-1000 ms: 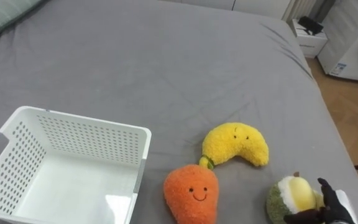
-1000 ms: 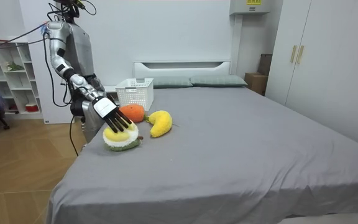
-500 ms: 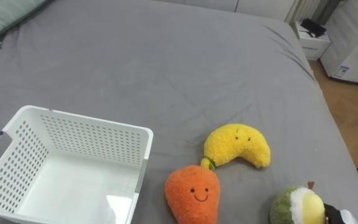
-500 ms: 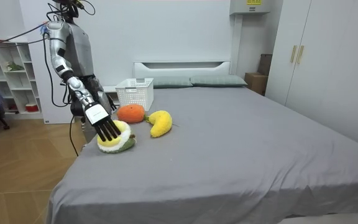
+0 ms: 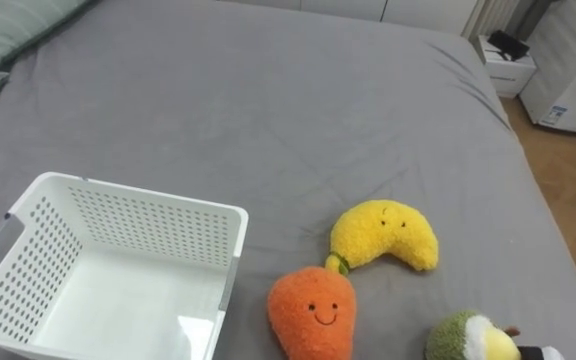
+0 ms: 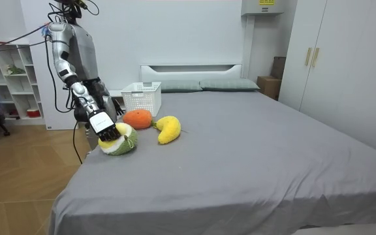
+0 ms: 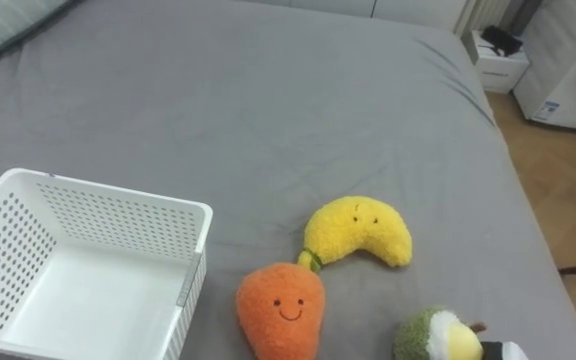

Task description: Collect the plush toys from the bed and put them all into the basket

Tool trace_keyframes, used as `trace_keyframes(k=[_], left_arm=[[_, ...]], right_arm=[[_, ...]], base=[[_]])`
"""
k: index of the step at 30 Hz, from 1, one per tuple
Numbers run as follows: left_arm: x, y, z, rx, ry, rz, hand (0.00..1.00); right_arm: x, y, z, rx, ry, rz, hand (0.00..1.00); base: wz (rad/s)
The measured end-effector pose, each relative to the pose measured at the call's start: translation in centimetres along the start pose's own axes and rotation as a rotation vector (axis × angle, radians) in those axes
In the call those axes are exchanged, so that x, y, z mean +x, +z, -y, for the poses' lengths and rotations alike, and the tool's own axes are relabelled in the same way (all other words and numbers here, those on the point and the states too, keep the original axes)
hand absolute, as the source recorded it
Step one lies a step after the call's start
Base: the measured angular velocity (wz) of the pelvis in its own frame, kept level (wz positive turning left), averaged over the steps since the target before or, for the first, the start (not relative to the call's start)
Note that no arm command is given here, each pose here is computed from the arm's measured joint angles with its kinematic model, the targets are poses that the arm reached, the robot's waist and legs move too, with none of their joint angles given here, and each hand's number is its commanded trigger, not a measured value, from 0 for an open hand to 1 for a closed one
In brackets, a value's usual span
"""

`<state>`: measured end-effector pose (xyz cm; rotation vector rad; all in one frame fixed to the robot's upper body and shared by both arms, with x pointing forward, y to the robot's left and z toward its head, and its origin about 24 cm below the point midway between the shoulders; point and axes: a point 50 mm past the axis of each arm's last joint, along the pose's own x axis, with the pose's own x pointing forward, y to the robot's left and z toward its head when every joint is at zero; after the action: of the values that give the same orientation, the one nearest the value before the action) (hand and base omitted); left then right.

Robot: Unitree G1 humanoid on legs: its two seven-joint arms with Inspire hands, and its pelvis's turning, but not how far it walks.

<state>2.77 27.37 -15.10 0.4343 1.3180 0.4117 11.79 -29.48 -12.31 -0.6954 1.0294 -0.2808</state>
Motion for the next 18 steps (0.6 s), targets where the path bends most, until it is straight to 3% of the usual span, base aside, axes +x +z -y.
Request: trace_keyframes(k=[6,11,18], left_arm=[[0.0,-0.1,0.1,0.002,-0.005,-0.005,0.0],[0.1,0.7,0.0,-0.009,0.002,0.019,0.0],[0.1,0.8,-0.1,-0.016,0.016,0.026,0.0]], right_arm=[[0.1,0.4,0.2,0.026,-0.007,0.01,1.0],[-0.4,5.4,2.0,0.135,-0.037,0.206,1.0],[-2.7,11.0,4.1,0.212,-0.056,0.483,1.0]], base=[[-0.02],[-0.03],[-0.01]])
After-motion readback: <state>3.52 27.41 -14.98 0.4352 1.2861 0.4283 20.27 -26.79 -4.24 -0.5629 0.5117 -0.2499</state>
